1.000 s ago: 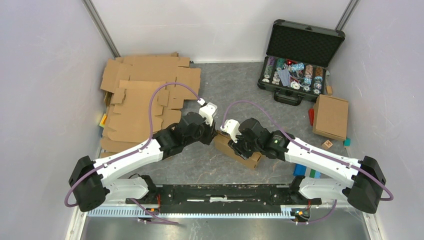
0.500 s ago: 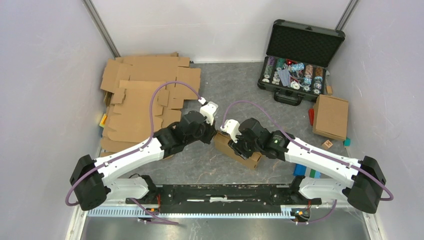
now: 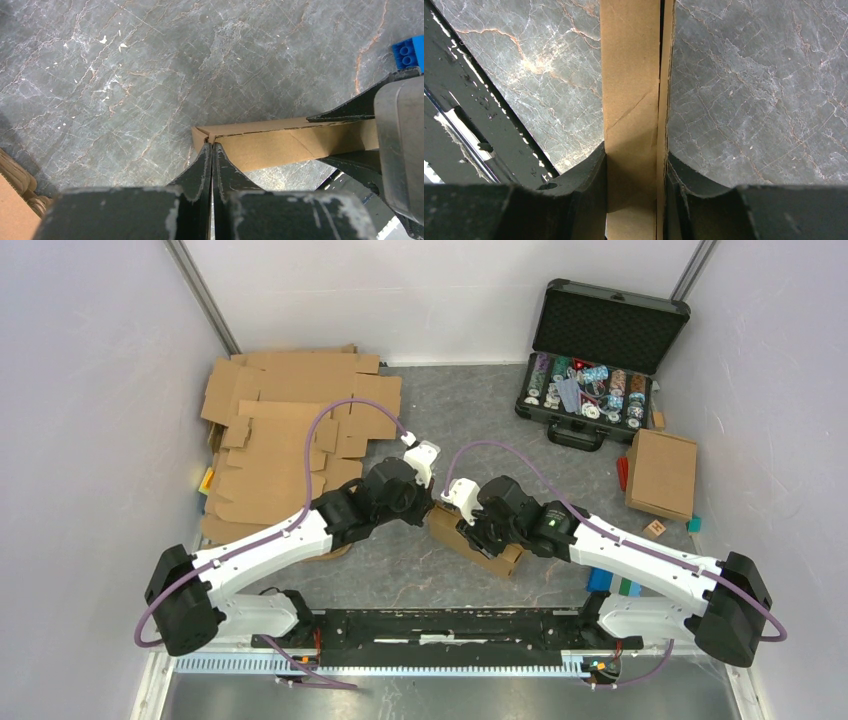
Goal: Fold the paper box
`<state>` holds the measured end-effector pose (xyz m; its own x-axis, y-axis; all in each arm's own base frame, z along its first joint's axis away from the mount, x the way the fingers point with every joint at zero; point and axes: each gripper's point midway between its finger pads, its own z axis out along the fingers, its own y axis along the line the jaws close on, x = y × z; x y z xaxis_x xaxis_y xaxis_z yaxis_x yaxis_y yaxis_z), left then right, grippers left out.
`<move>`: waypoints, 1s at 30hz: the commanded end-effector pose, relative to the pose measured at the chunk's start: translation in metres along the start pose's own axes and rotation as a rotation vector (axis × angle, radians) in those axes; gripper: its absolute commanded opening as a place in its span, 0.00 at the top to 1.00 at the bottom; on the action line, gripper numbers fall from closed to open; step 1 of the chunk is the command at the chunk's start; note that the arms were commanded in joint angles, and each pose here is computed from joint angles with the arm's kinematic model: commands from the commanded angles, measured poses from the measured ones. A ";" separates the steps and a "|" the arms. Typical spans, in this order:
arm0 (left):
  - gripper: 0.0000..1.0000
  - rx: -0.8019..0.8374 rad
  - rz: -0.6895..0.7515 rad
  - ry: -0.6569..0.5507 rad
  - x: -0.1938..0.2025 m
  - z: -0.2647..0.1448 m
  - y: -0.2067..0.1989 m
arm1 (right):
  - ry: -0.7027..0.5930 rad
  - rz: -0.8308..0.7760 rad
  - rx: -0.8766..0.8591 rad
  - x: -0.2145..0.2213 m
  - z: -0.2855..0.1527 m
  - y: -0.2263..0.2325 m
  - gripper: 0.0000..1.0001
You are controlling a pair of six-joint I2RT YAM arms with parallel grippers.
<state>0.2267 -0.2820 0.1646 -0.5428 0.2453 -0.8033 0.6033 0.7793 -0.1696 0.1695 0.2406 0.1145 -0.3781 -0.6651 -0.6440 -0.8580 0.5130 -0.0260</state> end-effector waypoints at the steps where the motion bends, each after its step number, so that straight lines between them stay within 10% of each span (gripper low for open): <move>1: 0.98 0.003 -0.046 0.007 -0.004 -0.003 -0.004 | 0.022 0.007 -0.001 0.009 0.001 0.001 0.67; 19: 0.98 -0.020 -0.076 0.000 0.025 0.000 0.005 | -0.002 0.021 0.061 0.001 0.000 -0.009 0.66; 30: 0.98 -0.018 -0.054 -0.038 0.040 0.006 0.009 | -0.059 0.060 0.081 -0.013 -0.003 -0.012 0.46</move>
<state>0.2232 -0.2779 0.1578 -0.5125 0.1315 -0.8485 0.5796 0.7821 -0.2289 0.1745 0.2396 0.1158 -0.3987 -0.6462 -0.6508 -0.8329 0.5521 -0.0379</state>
